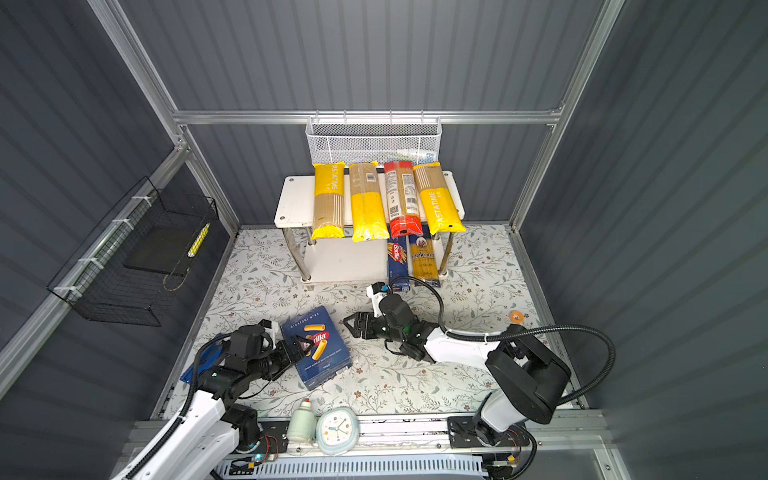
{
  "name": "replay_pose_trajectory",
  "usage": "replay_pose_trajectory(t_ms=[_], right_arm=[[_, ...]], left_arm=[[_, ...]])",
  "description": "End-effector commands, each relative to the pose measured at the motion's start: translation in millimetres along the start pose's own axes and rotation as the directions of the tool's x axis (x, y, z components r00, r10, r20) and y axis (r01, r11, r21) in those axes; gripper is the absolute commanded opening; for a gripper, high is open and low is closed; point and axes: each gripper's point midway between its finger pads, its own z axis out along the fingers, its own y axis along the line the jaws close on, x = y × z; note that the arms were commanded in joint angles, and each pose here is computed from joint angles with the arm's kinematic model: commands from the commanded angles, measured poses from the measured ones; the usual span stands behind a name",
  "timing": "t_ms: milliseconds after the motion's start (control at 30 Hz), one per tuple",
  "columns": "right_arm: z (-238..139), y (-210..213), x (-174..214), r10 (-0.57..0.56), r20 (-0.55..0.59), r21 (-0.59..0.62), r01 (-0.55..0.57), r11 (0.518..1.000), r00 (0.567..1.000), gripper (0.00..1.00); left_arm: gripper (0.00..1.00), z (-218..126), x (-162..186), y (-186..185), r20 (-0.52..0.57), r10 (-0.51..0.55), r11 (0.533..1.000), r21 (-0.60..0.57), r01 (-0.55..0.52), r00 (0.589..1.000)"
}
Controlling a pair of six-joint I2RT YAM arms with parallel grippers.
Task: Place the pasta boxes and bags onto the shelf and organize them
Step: 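Push the Barilla Rigatoni N°89 box with both grippers toward the shelf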
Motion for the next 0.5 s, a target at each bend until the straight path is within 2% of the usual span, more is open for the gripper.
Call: replay_pose_trajectory(t_ms=[0, 100, 300, 367, 467], right_arm=[[-9, -5, 7, 0.024, -0.026, 0.018, -0.023, 1.0, 0.999, 0.74], [-22, -12, 15, 0.05, -0.054, 0.064, -0.046, 0.997, 0.997, 0.74], [-51, -33, 32, 0.122, -0.043, 0.15, -0.114, 0.982, 0.992, 0.75], [-56, -33, 37, 0.141, -0.043, 0.146, -0.133, 0.98, 0.989, 0.75], [-57, -26, 45, 0.147, -0.061, 0.144, -0.137, 0.98, 0.987, 0.75]], left_arm=[[0.99, 5, -1, -15, 0.001, 0.046, 0.999, 0.028, -0.046, 0.999], [0.99, 13, 4, -28, -0.019, 0.105, 0.993, 0.052, -0.104, 0.994], [0.99, 28, 19, -51, -0.066, 0.303, 0.951, -0.045, -0.306, 0.951], [0.99, 27, 15, -41, -0.077, 0.306, 0.94, -0.132, -0.314, 0.949], [0.99, 12, 0, -32, -0.02, 0.329, 0.919, -0.223, -0.325, 0.944]])
